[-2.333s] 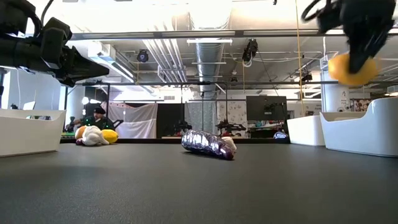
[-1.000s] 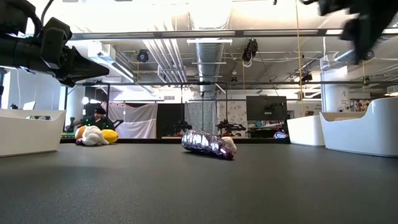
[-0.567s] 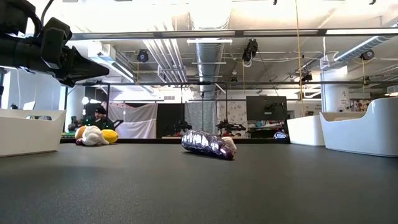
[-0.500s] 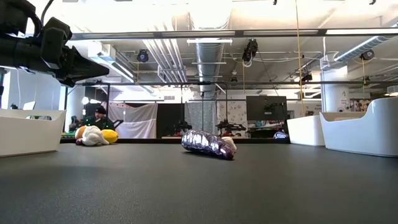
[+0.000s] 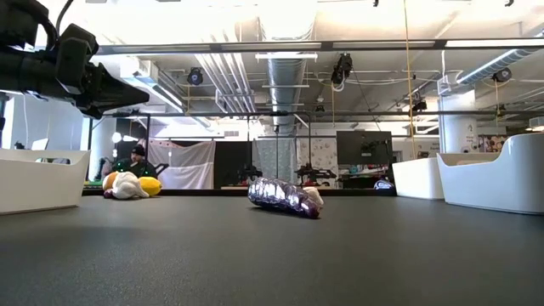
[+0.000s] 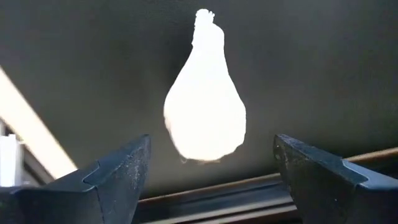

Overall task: Sort produce into baskets
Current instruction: Put the garlic into the top white bin

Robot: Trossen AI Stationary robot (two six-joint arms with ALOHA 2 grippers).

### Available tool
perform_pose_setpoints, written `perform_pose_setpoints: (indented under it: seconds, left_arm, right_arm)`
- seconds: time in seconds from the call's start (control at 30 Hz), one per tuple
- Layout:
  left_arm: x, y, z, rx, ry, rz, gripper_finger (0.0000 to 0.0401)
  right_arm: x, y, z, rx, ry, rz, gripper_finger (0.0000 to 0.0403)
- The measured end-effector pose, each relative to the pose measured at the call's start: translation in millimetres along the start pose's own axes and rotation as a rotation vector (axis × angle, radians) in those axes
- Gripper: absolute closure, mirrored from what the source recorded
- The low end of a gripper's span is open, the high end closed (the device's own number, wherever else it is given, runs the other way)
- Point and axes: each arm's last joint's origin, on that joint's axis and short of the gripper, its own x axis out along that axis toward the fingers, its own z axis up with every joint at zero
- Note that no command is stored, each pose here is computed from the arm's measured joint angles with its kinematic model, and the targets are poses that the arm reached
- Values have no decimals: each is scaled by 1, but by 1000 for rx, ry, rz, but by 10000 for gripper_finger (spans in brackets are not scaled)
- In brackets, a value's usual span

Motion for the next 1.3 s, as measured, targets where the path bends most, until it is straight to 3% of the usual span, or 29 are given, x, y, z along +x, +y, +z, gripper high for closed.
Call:
perform_pose_setpoints:
  seconds: [0.3, 0.83, 1.07, 1.3]
  left_arm:
    - [0, 0, 0, 0, 0, 0, 401]
    - [0, 0, 0, 0, -1, 0, 401]
    - [0, 0, 0, 0, 0, 0, 401]
    - [0, 0, 0, 0, -1, 0, 401]
  right_arm:
    - [2, 0, 4, -13, -28, 3, 115]
    - [9, -5, 9, -70, -86, 64, 262]
    - [-21, -20, 17, -93, -114, 106, 285]
    - [-78, -76, 31, 94, -264, 11, 282]
